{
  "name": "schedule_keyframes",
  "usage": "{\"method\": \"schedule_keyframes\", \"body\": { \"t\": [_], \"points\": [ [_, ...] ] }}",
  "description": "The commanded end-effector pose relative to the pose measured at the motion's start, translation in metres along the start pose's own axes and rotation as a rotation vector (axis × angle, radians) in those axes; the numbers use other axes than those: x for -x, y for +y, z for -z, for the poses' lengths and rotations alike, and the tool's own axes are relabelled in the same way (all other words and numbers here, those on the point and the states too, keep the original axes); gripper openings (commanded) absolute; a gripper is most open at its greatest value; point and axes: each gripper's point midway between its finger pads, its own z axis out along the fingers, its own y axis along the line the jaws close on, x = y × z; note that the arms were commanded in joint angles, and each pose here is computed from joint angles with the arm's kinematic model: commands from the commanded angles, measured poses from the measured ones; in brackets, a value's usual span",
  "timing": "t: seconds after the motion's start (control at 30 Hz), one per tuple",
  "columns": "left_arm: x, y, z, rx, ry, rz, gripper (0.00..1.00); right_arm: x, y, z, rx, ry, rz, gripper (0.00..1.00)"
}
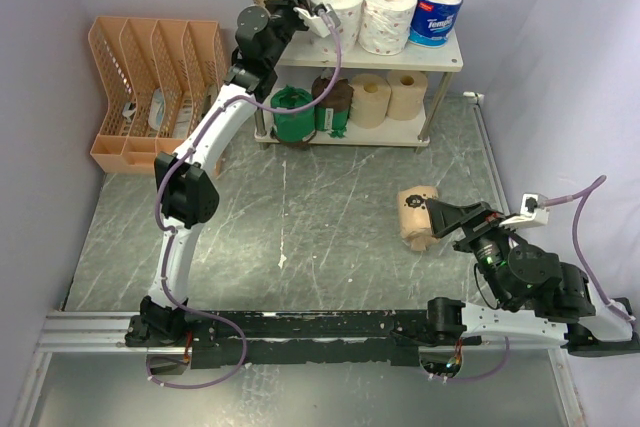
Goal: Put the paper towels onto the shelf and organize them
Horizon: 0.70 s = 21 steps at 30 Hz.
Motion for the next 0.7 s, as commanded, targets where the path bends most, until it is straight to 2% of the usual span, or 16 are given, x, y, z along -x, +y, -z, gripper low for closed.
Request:
{"method": "schedule_keyframes", "body": {
  "t": [0.0, 0.13, 0.43, 0.53, 0.6, 0.67],
  "points": [
    [0.036, 0.071, 0.008, 0.134, -0.093, -0.004, 0.67, 0.000, -0.004, -0.001, -0.016, -0.014, 0.004, 1.00],
    [0.047, 0.088, 0.013, 0.148, -0.112, 0.017, 0.70, 0.000, -0.004, -0.001, -0.014, -0.014, 0.000, 1.00],
    [0.080, 0.146, 0.044, 0.196, -0.162, 0.063, 0.83, -0.001, -0.004, -0.001, -0.017, -0.014, -0.005, 1.00],
    [0.089, 0.161, 0.059, 0.196, -0.159, 0.076, 0.84, -0.002, -0.006, -0.001, -0.023, -0.016, -0.008, 1.00],
    [0.096, 0.173, 0.068, 0.145, -0.143, 0.140, 0.83, -0.001, -0.010, -0.001, -0.037, -0.021, -0.017, 1.00],
    [0.104, 0.172, 0.077, 0.024, -0.156, 0.264, 0.82, 0.002, -0.015, 0.000, -0.057, -0.028, -0.030, 1.00]
  ]
}}
